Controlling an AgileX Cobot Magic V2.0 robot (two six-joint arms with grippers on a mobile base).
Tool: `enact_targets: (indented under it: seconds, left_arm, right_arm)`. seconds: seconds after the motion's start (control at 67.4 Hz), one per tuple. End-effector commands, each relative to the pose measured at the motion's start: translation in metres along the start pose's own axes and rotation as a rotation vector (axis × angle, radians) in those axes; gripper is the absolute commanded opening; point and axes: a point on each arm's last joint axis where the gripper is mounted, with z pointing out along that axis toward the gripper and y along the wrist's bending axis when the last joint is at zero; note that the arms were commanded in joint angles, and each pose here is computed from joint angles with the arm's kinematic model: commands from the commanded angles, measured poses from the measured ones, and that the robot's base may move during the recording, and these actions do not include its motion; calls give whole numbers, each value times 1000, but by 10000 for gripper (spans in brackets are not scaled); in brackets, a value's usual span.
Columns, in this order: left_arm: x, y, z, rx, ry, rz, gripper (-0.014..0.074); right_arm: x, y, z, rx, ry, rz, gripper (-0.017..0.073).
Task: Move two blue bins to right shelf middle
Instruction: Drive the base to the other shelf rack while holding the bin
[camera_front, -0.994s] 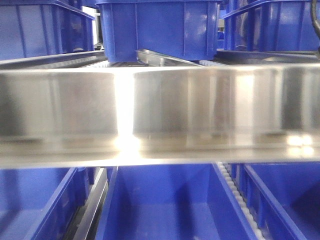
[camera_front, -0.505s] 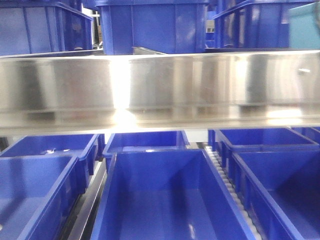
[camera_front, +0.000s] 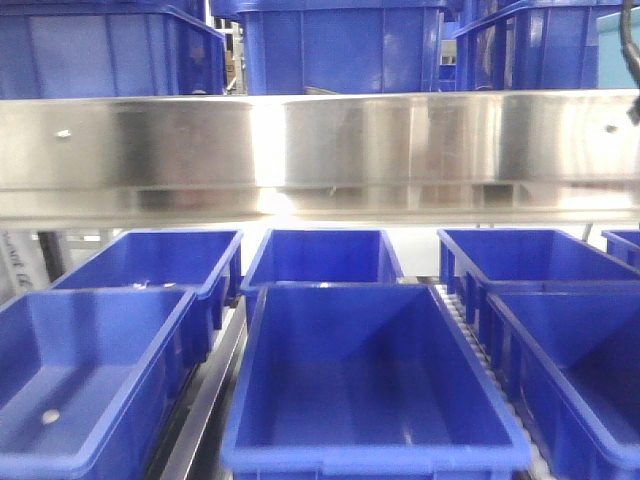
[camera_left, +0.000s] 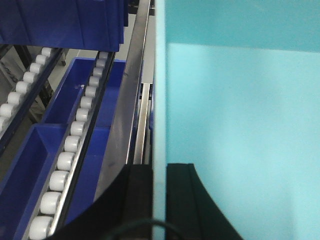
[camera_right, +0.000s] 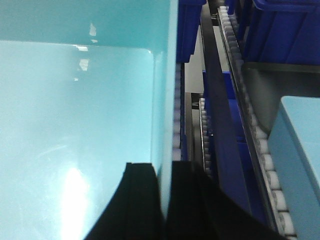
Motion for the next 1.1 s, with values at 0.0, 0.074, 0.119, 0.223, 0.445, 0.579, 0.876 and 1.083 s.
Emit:
enact_targets:
  seconds: [0.0,0.074,0.119,0.223,0.445,0.579,0.876,1.083]
  left_arm:
    - [-7,-5,-10,63,-62,-13,-111]
    - [-7,-5,-10,63,-62,-13,-111]
    - [-7,-5,-10,63,-62,-13,-111]
    - [-7,-5,-10,63,-62,-13,-111]
    - [-7,-5,-10,63,-62,-13,-111]
    - [-7,-5,-10,63,-62,-13,-111]
    - [-7,-5,-10,64,-64,-13,-111]
    - [-7,-5,-10,64,-64,-13,-111]
  right_arm:
    - [-7,3,-4,-29,-64,-4,-153]
    - [-7,3,-4,-29,-64,-4,-153]
    - [-7,3,-4,-29,-64,-4,-153]
    - [-7,3,-4,-29,-64,-4,-153]
    - [-7,3,-4,-29,-64,-4,-153]
    - [-7,3,-4,-29,-64,-4,-153]
    - [-7,3,-4,-29,-64,-4,-153]
    - [-7,3,-4,-29,-64,-4,-153]
